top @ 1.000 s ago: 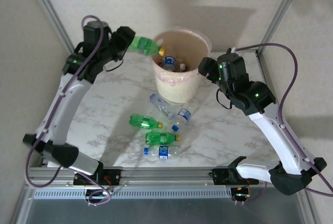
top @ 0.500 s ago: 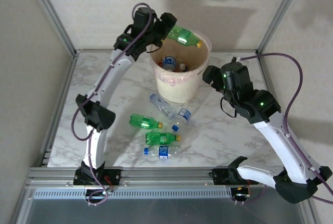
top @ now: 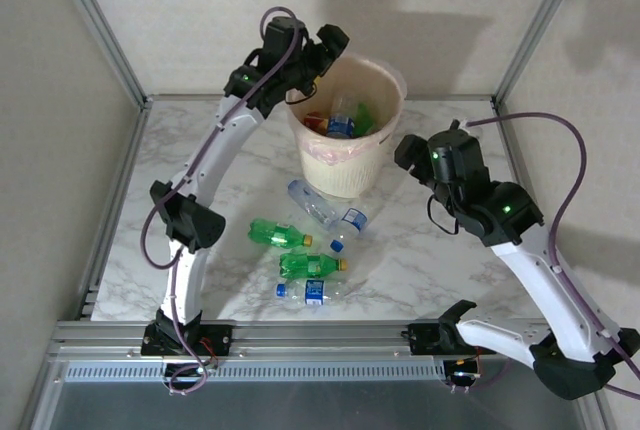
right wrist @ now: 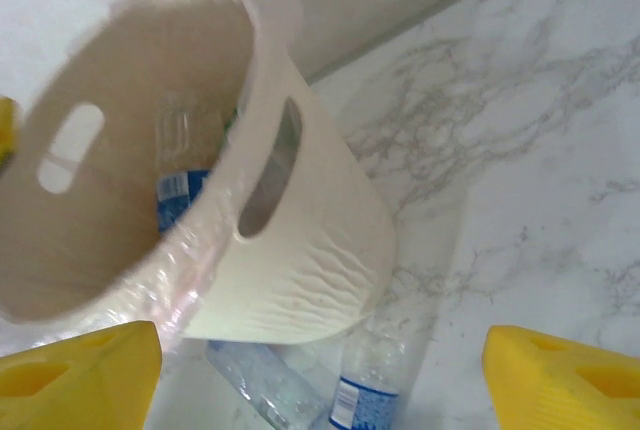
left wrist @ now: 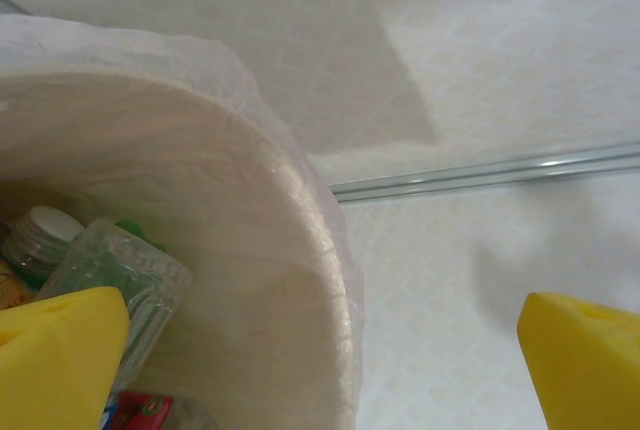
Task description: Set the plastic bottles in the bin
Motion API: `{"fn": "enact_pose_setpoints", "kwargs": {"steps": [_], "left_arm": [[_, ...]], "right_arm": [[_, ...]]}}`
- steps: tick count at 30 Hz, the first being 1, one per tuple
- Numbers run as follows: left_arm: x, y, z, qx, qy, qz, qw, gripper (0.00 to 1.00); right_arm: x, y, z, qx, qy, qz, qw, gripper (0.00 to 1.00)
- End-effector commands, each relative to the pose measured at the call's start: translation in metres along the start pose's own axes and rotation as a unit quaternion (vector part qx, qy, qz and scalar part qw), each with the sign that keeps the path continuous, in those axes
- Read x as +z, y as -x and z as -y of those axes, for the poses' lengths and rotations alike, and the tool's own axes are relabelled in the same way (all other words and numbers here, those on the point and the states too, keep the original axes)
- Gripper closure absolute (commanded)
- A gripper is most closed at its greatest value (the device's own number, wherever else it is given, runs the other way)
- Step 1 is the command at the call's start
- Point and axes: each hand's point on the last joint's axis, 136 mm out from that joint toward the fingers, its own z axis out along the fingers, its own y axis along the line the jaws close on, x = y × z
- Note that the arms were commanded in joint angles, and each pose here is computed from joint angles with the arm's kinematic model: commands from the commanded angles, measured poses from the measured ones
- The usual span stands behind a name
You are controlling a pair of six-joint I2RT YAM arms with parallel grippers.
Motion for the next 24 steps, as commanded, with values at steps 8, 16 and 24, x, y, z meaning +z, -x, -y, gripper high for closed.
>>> {"fn": "enact_pose_setpoints", "kwargs": {"steps": [8,16,24], "left_arm": [[-0.172,0.06,0.019,0.086,-0.026,0.123,0.988,0.01],[-0.228,0.064,-0.083,0.057,0.052,0.15,0.986,0.01],[-0.225,0.033,-0.168,0.02,0.131,0.119,0.984,0.05]], "right_arm": [[0.045,-0.094,0.013,-0.013,-0.005,-0.113,0.993,0.15],[0.074,-0.181,0.008,0.004,0.014,-0.193,0.981,0.08],[0.104,-0.223,0.023,-0.002,-0.02,-0.226,0.974,0.04]]}}
